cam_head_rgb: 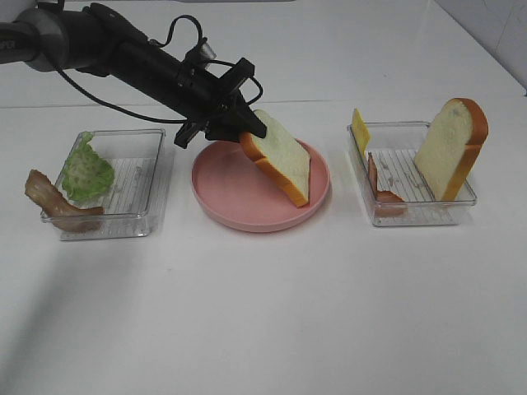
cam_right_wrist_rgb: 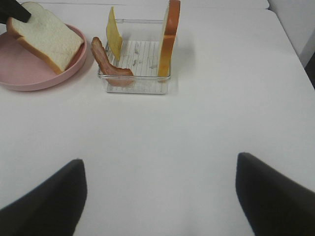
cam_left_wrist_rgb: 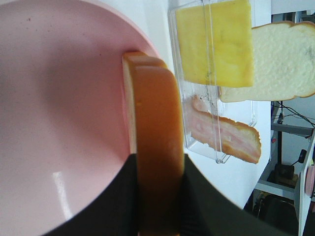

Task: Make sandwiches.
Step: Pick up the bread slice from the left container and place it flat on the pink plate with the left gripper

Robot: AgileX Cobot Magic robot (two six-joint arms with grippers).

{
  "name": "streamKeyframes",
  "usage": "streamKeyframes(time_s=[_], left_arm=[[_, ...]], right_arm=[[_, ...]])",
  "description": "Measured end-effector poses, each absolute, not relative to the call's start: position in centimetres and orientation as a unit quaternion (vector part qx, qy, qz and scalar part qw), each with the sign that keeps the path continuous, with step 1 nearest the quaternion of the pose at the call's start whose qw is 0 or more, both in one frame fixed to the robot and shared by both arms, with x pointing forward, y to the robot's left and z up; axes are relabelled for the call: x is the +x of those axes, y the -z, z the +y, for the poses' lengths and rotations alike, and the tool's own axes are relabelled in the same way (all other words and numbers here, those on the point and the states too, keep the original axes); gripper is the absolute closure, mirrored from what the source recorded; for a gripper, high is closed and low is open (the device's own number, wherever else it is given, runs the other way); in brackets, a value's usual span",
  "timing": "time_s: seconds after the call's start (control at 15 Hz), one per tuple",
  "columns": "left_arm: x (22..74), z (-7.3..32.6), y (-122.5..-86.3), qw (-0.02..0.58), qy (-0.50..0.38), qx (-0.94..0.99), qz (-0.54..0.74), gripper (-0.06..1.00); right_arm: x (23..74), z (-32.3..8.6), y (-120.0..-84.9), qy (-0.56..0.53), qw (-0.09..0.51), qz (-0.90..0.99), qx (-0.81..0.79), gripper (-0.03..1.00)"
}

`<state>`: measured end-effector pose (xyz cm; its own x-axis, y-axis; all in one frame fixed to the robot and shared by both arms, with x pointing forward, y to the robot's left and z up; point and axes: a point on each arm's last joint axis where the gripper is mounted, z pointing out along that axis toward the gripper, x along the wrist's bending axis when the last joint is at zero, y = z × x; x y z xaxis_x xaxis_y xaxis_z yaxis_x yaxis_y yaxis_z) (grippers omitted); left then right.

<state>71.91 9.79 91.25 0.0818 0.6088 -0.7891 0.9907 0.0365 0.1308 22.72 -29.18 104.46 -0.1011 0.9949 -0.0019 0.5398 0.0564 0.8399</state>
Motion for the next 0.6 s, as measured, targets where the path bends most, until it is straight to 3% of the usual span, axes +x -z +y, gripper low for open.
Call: streamKeyframes(time_s=[0.33, 0.53, 0.6], left_arm=[[71.79, 9.59, -91.25, 0.353, 0.275, 0.631, 0.634, 0.72], [71.57, 9.48, -91.25, 0.348, 0.281, 0.636, 0.629, 0.40], [71.50, 9.48, -91.23, 0.348, 0.279, 0.645, 0.620, 0.24]], right_arm=[[22.72, -29.18, -104.46, -0.354, 0.321, 0.652, 0.588, 0.19], [22.72, -29.18, -104.46, -0.354, 0.321, 0.652, 0.588, 0.19], [22.72, -29.18, -104.46, -0.354, 0.321, 0.652, 0.588, 0.19]])
